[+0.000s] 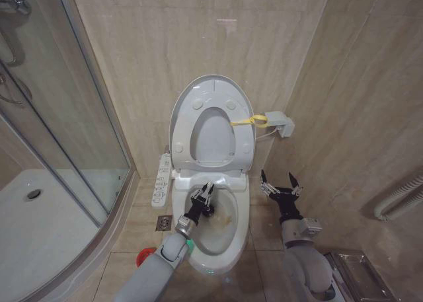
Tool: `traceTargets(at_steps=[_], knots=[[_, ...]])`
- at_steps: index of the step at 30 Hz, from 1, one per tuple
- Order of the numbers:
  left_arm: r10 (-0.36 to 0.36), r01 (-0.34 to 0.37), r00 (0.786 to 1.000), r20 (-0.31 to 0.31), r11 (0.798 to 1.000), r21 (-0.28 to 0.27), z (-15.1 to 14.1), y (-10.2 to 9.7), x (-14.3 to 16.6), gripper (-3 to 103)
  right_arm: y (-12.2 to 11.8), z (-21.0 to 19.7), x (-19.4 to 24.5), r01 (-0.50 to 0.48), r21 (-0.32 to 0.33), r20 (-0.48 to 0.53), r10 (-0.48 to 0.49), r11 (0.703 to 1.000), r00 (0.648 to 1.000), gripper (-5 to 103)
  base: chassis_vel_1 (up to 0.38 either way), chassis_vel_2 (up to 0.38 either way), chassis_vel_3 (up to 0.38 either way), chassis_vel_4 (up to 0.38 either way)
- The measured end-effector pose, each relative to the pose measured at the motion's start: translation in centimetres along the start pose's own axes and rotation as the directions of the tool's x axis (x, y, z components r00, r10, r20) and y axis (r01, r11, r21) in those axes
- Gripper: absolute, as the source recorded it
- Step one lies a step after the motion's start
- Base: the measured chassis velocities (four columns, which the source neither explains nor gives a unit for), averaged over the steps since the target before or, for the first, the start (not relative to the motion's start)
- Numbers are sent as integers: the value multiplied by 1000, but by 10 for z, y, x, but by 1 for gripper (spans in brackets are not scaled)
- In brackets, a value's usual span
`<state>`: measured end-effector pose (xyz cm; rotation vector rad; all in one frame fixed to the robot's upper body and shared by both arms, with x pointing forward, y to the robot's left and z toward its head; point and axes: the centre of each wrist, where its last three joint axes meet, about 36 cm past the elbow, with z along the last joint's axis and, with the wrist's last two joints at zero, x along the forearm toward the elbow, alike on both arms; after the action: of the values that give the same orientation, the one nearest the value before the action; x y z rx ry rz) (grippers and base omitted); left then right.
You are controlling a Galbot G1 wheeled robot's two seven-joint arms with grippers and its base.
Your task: Open the toilet lid, clean the toilet bowl with a toilet brush, close the toilet lid, and flush.
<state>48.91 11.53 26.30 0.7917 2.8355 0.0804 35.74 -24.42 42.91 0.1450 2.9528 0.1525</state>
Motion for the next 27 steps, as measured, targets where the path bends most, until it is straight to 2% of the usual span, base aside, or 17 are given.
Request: traceTargets(at_steps=[6,10,13,14,16,18,21,24,27], knots=[[13,-13,1000,5,1000,0,3,-4,-7,21,0,0,0,0,0,0,0,1000,1000,100,0,0,0,0],[30,-30,999,28,1000,7,-4,-14,-14,21,0,0,0,0,0,0,0,1000,1000,100,0,0,0,0],[54,-56,995,80,998,26,-32,-30,-23,21,0,0,0,0,0,0,0,1000,1000,100,0,0,0,0],[54,-56,995,80,998,26,-32,-30,-23,21,0,0,0,0,0,0,0,1000,1000,100,0,0,0,0],[78,-84,990,121,995,47,-49,-43,-26,21,0,0,0,0,0,0,0,1000,1000,100,0,0,0,0],[84,-92,988,132,994,55,-54,-47,-25,21,0,0,0,0,0,0,0,1000,1000,100,0,0,0,0],[102,-117,982,160,989,90,-68,-65,-25,21,0,0,0,0,0,0,0,1000,1000,100,0,0,0,0],[105,-122,981,161,987,101,-67,-70,-25,21,0,0,0,0,0,0,0,1000,1000,100,0,0,0,0],[109,-124,984,141,987,102,-55,-74,-22,21,0,0,0,0,0,0,0,1000,1000,100,0,0,0,0]])
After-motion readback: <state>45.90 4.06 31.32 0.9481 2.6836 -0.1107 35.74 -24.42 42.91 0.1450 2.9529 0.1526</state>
